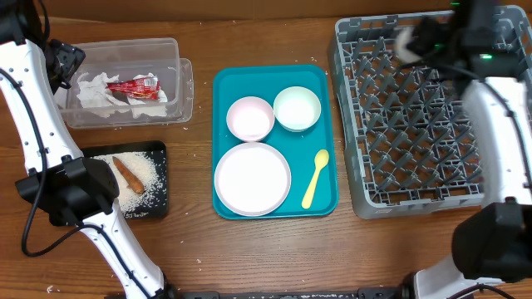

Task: Sort waste into correct bins and load items into the dishwasher
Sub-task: 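Carry the cup right and place it in the dish rack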

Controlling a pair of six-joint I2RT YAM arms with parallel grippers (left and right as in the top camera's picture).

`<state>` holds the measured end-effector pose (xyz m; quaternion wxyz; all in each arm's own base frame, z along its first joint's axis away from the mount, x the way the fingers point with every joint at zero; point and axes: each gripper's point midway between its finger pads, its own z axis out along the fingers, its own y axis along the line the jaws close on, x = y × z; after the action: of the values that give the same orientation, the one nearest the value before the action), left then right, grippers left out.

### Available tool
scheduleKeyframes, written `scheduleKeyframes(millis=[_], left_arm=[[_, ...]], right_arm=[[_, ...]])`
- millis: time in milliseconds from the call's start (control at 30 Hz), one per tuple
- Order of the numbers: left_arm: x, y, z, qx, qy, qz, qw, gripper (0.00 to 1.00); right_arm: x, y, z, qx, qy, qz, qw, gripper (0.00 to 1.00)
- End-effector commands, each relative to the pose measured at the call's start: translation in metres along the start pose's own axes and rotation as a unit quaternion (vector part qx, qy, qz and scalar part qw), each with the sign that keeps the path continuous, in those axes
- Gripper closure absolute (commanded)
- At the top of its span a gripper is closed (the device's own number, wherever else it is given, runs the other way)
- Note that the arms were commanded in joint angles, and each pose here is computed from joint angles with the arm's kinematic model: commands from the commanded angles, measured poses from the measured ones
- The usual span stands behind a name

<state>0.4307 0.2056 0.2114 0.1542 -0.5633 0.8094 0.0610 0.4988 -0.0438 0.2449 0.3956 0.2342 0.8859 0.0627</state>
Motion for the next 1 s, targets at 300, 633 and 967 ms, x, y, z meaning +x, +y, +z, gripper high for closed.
scheduleKeyframes(millis=[300,633,967], left_arm=[[0.001,-0.002,-0.002,0.003,-0.001,0.004,1.000,0.00],[0.001,-0.002,-0.002,0.003,-0.001,0.004,1.000,0.00],[0.001,-0.002,-0.002,0.003,-0.001,0.004,1.000,0.00]], right_arm=[[-0.024,-0.195,-0.026,0.200,0.000,0.119,0.973,0.32],[0.001,-0.277,-0.040,0.284,0.031,0.203,0.937,0.29],[0.019,-0.298,-0.037,0.305,0.053,0.217,0.926,0.28]])
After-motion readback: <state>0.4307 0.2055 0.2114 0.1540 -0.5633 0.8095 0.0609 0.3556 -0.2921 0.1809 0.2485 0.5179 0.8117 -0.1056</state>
